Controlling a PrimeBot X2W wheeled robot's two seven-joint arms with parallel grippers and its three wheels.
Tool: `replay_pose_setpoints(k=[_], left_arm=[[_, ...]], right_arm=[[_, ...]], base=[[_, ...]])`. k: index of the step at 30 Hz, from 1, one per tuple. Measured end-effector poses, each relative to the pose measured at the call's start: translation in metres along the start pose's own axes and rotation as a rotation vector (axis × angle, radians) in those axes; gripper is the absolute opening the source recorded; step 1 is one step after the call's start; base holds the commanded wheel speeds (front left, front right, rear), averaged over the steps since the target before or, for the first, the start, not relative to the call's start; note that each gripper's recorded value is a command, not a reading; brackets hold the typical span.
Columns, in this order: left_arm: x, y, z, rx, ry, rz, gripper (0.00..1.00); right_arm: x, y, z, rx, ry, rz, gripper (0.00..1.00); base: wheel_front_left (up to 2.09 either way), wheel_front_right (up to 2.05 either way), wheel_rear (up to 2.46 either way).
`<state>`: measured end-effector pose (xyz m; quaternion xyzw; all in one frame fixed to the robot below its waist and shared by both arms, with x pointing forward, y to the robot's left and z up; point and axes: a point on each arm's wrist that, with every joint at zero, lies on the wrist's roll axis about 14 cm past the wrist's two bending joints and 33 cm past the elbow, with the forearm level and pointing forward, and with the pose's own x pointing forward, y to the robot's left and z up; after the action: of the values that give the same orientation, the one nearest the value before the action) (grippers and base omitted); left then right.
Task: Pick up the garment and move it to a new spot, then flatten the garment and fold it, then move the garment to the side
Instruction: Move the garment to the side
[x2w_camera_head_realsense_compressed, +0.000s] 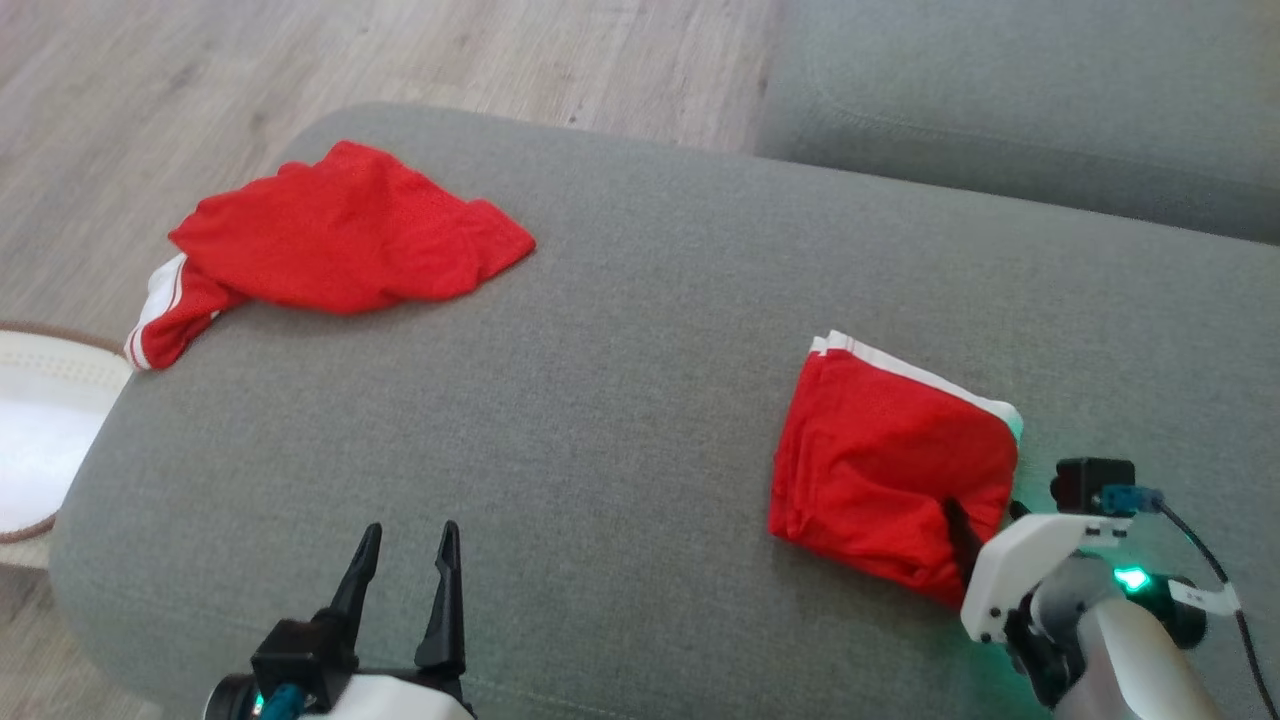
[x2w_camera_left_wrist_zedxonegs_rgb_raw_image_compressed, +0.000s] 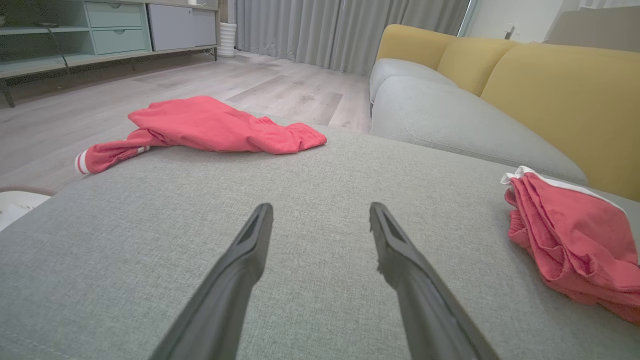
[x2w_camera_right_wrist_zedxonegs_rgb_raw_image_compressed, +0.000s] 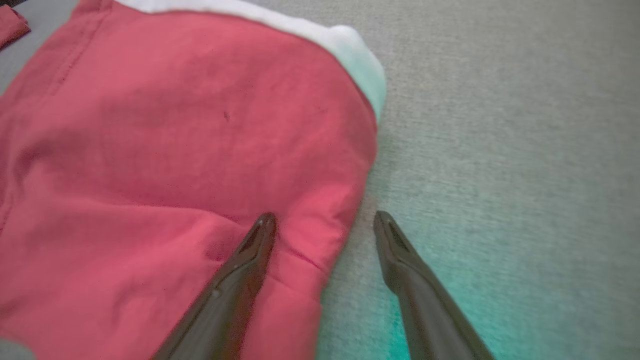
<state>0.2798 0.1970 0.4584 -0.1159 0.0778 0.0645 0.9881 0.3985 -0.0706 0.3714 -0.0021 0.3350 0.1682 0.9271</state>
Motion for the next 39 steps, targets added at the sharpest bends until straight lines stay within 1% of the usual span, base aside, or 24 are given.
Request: replay_pose_setpoints(k=[1, 2, 3, 5, 6, 11, 15, 19, 20, 21, 27, 31, 35, 39], left_arm=[[0.0, 0.002, -0.001, 0.0, 0.004, 0.006, 1.0], [0.0, 0.003, -0.002, 0.0, 0.008, 0.011, 1.0], [0.0, 0.004, -0.003, 0.0, 0.013, 0.014, 1.0], [0.002, 0.003, -0.005, 0.001, 0.022, 0.015, 1.0], [0.003, 0.001, -0.005, 0.001, 0.025, 0.009, 1.0], [0.019, -0.015, -0.005, 0.012, 0.036, -0.046, 1.0], [0.04, -0.036, 0.001, 0.021, 0.028, -0.112, 1.0], [0.06, -0.07, 0.001, 0.014, 0.035, -0.218, 1.0], [0.07, -0.088, -0.001, 0.016, 0.042, -0.274, 1.0], [0.075, -0.098, -0.001, 0.021, 0.044, -0.305, 1.0], [0.1, -0.16, -0.012, 0.048, 0.075, -0.498, 1.0], [0.11, -0.197, -0.021, 0.046, 0.098, -0.601, 1.0], [0.116, -0.212, -0.037, 0.04, 0.145, -0.643, 1.0], [0.118, -0.204, -0.045, 0.044, 0.171, -0.628, 1.0]], right_arm=[[0.003, 0.003, -0.001, 0.006, 0.006, 0.009, 1.0], [0.006, 0.005, -0.001, 0.013, 0.012, 0.018, 0.82], [0.008, 0.008, 0.0, 0.018, 0.01, 0.026, 0.37], [0.013, 0.011, 0.003, 0.021, 0.004, 0.038, 0.09], [0.014, 0.011, 0.006, 0.021, -0.004, 0.041, 0.0], [0.016, -0.001, 0.02, 0.015, -0.055, 0.014, 0.0], [0.01, -0.032, 0.037, 0.007, -0.114, -0.057, 0.0], [-0.006, -0.082, 0.05, 0.009, -0.169, -0.17, 0.0], [-0.017, -0.107, 0.052, 0.018, -0.19, -0.229, 0.0], [-0.023, -0.118, 0.053, 0.029, -0.198, -0.256, 0.0], [-0.06, -0.175, 0.044, 0.083, -0.235, -0.411, 0.0], [-0.079, -0.202, 0.031, 0.11, -0.229, -0.492, 0.0], [-0.08, -0.218, 0.02, 0.113, -0.195, -0.531, 0.0], [-0.073, -0.23, 0.036, 0.065, -0.195, -0.543, 0.0]], base=[[0.0, 0.0, 0.0], [0.0, 0.0, 0.0], [0.0, 0.0, 0.0], [0.0, 0.0, 0.0], [0.0, 0.0, 0.0], [0.0, 0.0, 0.0], [0.0, 0.0, 0.0], [0.0, 0.0, 0.0], [0.0, 0.0, 0.0], [0.0, 0.0, 0.0], [0.0, 0.0, 0.0], [0.0, 0.0, 0.0], [0.0, 0.0, 0.0], [0.0, 0.0, 0.0]])
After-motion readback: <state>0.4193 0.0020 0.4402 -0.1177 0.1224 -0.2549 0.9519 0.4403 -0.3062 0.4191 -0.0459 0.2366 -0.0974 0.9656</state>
